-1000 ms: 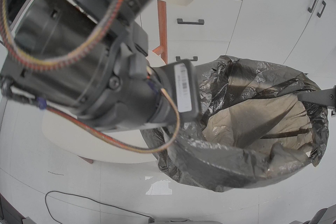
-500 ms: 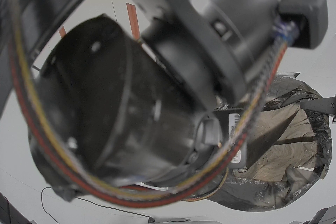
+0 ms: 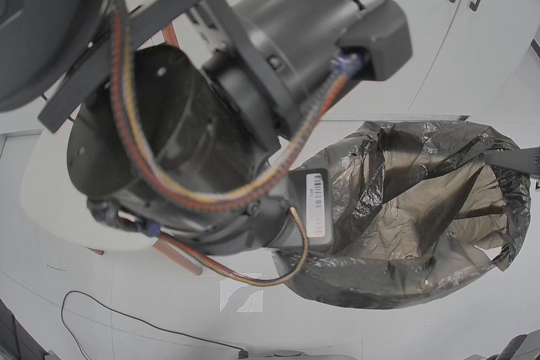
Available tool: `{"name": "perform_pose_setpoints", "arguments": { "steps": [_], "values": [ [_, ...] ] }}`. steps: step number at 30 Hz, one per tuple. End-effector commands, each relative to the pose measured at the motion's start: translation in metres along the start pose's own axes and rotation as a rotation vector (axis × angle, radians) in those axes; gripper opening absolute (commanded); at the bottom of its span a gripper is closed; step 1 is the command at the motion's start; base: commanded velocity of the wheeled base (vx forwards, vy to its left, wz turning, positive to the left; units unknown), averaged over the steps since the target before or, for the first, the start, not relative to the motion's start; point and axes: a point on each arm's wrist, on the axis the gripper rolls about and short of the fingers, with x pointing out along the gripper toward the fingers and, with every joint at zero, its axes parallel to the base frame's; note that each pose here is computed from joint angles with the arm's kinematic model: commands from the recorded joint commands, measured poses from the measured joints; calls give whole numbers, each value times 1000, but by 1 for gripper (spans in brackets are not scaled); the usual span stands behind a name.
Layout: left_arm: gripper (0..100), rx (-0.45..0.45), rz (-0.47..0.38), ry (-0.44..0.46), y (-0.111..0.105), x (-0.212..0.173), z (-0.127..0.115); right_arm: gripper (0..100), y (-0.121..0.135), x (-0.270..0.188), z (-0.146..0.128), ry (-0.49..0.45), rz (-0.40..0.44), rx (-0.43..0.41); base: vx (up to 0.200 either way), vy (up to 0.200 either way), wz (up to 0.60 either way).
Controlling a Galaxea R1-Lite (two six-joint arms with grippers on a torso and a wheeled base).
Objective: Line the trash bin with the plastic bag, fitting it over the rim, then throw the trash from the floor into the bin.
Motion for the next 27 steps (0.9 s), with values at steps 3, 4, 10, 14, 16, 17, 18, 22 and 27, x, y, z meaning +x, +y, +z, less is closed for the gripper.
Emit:
{"name": "perform_pose_setpoints", "arguments": {
  "steps": [3, 4, 10, 14, 16, 17, 18, 22, 27],
  "values": [
    [0, -169, 38, 67, 31, 15, 28, 0, -3, 10, 4, -14, 26, -11, 0, 0, 0],
    [0, -184, 38, 73, 33, 17, 31, 0, -3, 10, 4, -12, 32, -10, 0, 0, 0],
    [0, -226, 29, 129, 41, 30, 40, 0, -7, 15, 8, -1, 57, -4, 0, 0, 0],
    [0, -242, 56, 158, 43, 47, 45, 0, -13, 28, 7, 19, 68, 2, 0, 0, 0],
    [0, -247, 73, 171, 44, 55, 47, 0, -16, 35, 7, 31, 70, 4, 0, 0, 0],
    [0, -249, 75, 171, 45, 56, 47, 0, -16, 35, 7, 32, 71, 3, 0, 0, 0],
    [0, -256, 88, 184, 46, 63, 49, 0, -19, 41, 6, 42, 70, 8, 0, 0, 0],
    [0, -295, 97, 224, 55, 79, 57, 0, -27, 57, 8, 59, 72, 20, 0, 0, 0],
    [0, -340, 114, 253, 68, 96, 67, 0, -33, 73, 13, 66, 91, 19, 0, 0, 0]
  ]
}}
